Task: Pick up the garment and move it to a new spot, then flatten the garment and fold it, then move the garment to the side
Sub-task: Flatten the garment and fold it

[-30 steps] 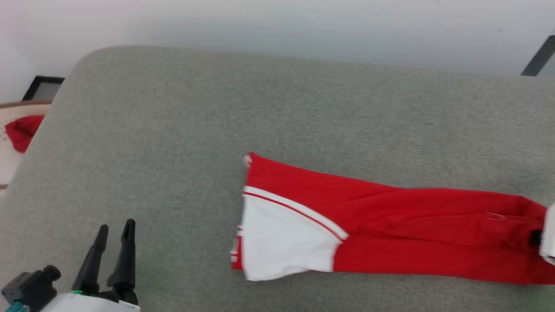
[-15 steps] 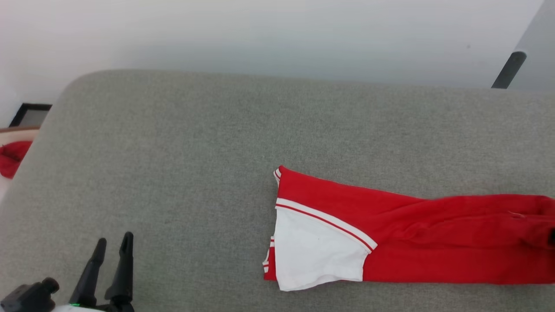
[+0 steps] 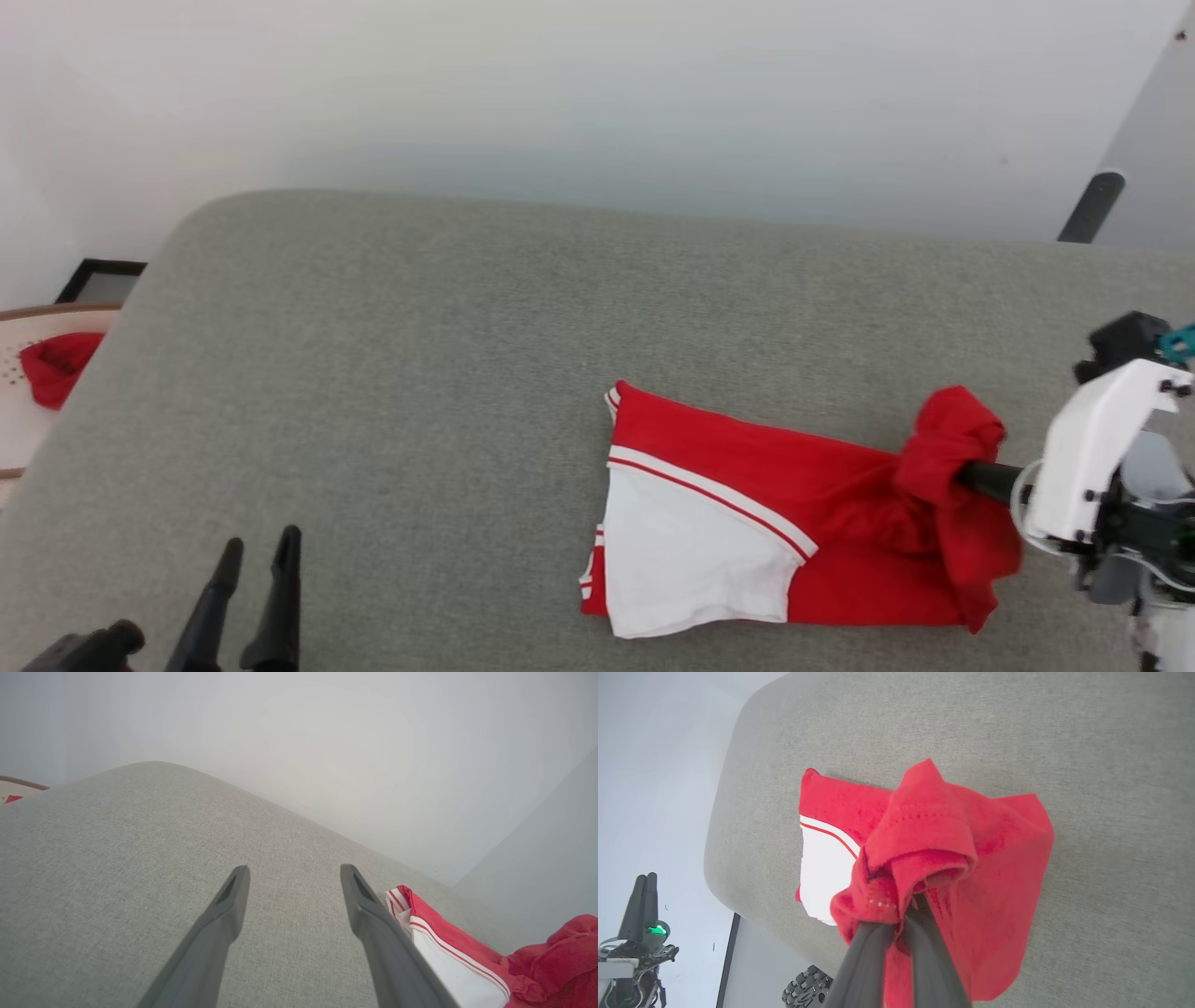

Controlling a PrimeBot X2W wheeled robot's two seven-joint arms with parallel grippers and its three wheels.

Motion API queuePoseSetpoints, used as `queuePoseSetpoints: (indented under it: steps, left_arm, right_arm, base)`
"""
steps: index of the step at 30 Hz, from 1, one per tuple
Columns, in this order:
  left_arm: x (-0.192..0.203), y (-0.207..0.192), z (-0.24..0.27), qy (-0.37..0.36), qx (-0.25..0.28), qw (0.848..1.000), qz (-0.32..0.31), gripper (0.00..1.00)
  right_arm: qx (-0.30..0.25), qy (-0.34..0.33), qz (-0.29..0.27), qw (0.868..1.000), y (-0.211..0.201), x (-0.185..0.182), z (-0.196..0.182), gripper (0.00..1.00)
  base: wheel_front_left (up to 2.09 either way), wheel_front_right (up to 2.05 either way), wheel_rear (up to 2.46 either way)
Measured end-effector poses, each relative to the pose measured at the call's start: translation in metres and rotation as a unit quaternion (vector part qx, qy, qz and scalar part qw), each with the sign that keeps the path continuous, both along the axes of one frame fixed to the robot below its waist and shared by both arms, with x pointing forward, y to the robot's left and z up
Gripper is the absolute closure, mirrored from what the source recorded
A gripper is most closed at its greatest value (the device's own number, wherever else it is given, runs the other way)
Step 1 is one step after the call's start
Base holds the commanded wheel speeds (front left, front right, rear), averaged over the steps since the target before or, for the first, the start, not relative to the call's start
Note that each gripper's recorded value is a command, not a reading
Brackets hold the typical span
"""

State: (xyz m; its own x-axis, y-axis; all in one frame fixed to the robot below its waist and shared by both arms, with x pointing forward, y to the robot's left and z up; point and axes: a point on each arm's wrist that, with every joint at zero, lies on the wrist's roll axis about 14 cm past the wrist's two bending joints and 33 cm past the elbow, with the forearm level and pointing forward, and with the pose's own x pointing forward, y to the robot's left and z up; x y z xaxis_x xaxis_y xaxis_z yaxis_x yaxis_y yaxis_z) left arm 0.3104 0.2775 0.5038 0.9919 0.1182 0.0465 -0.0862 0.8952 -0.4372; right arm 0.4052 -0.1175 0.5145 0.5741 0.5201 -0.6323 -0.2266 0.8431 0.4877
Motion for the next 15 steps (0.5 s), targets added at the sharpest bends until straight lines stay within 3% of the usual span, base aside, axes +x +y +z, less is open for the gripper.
queuePoseSetpoints:
  steps: [7, 15]
  left_arm:
    - [-0.007, -0.001, 0.001, -0.004, -0.005, 1.000, 0.005, 0.00]
    - [-0.010, -0.003, 0.003, -0.008, -0.009, 1.000, 0.008, 0.00]
  right_arm:
    - [0.025, -0.026, 0.072, 0.997, 0.061, -0.001, 0.006, 1.00]
    - [0.054, -0.028, 0.127, 0.990, 0.129, -0.001, -0.017, 1.00]
  base:
    - [0.00, 0.00, 0.00]
    - [0.00, 0.00, 0.00]
